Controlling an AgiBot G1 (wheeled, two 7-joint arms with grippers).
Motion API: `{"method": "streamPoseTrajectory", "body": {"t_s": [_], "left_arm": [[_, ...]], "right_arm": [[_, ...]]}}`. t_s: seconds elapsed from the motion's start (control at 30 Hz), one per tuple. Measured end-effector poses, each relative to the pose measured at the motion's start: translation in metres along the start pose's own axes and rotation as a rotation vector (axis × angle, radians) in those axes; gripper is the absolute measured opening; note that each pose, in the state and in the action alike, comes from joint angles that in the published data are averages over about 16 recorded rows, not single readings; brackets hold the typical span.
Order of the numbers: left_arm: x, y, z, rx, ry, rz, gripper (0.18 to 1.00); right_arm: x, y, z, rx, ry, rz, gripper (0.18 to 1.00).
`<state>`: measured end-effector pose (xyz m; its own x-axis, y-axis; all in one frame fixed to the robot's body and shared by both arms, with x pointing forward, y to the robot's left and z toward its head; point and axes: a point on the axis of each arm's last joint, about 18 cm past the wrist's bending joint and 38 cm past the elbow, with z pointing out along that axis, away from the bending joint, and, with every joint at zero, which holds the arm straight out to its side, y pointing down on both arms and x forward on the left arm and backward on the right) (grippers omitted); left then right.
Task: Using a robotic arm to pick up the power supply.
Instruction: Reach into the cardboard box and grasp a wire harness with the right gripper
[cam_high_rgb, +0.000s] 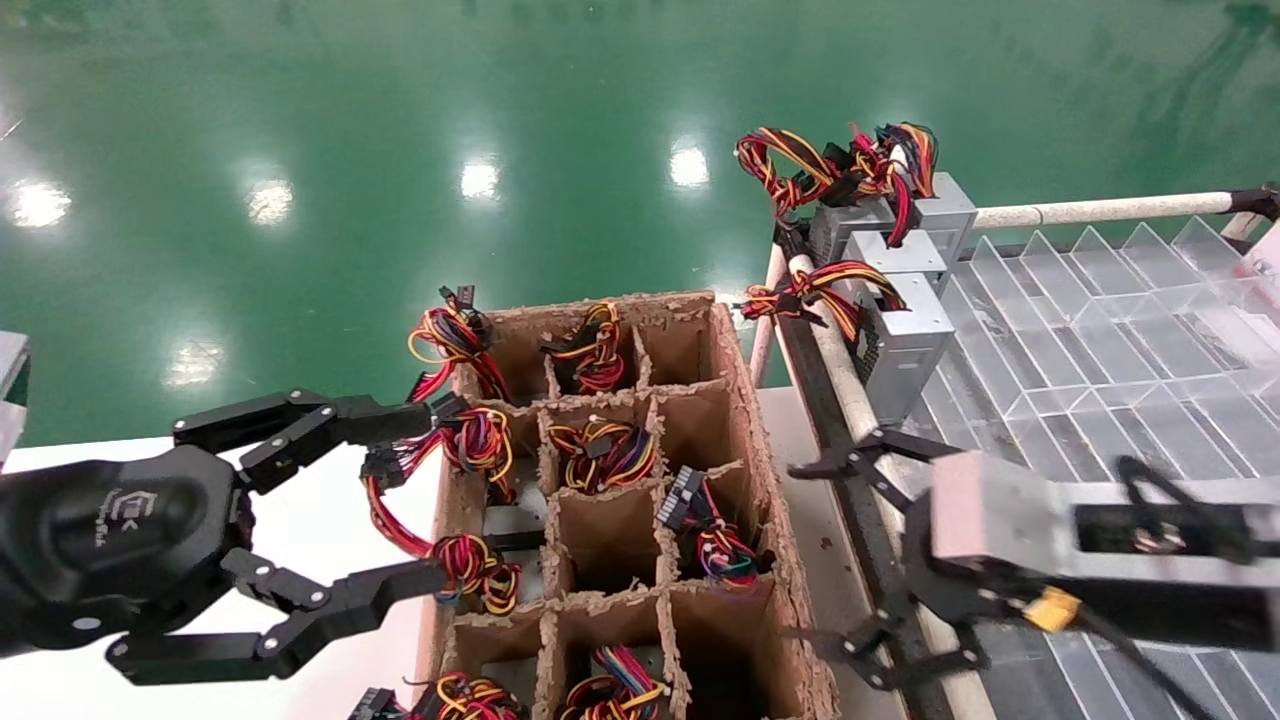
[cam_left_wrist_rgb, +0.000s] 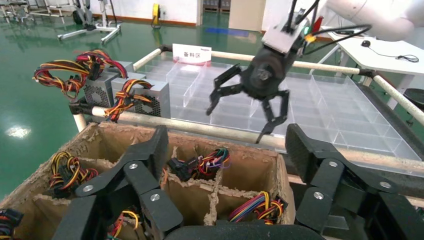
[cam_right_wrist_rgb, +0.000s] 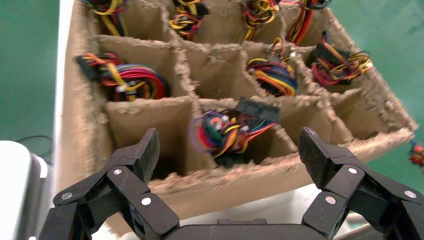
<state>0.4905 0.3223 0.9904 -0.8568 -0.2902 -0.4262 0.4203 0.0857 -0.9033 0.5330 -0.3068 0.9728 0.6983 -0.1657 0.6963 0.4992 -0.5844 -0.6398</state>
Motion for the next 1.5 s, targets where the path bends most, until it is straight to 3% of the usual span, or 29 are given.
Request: {"method": "streamPoseTrajectory", "body": {"t_s": [0.33,0.73,1.07,1.5], "left_arm": [[0.000,0.000,0.000,0.000,0.000,0.000,0.734],[0.000,0.000,0.000,0.000,0.000,0.000,0.450],[0.000,0.000,0.000,0.000,0.000,0.000,0.272],[0.000,0.000,0.000,0.000,0.000,0.000,0.195]], "right_arm": [[0.004,0.002,0.025,-0.036,-0.015,-0.034,0.990],[0.004,0.009,0.041,-0.069,-0.020,-0.004,0.890],[0.005,0.014,0.047,-0.091,-0.008,0.016,0.690],[0.011,0.014,0.046,-0.092,0.022,0.033,0.391]]}}
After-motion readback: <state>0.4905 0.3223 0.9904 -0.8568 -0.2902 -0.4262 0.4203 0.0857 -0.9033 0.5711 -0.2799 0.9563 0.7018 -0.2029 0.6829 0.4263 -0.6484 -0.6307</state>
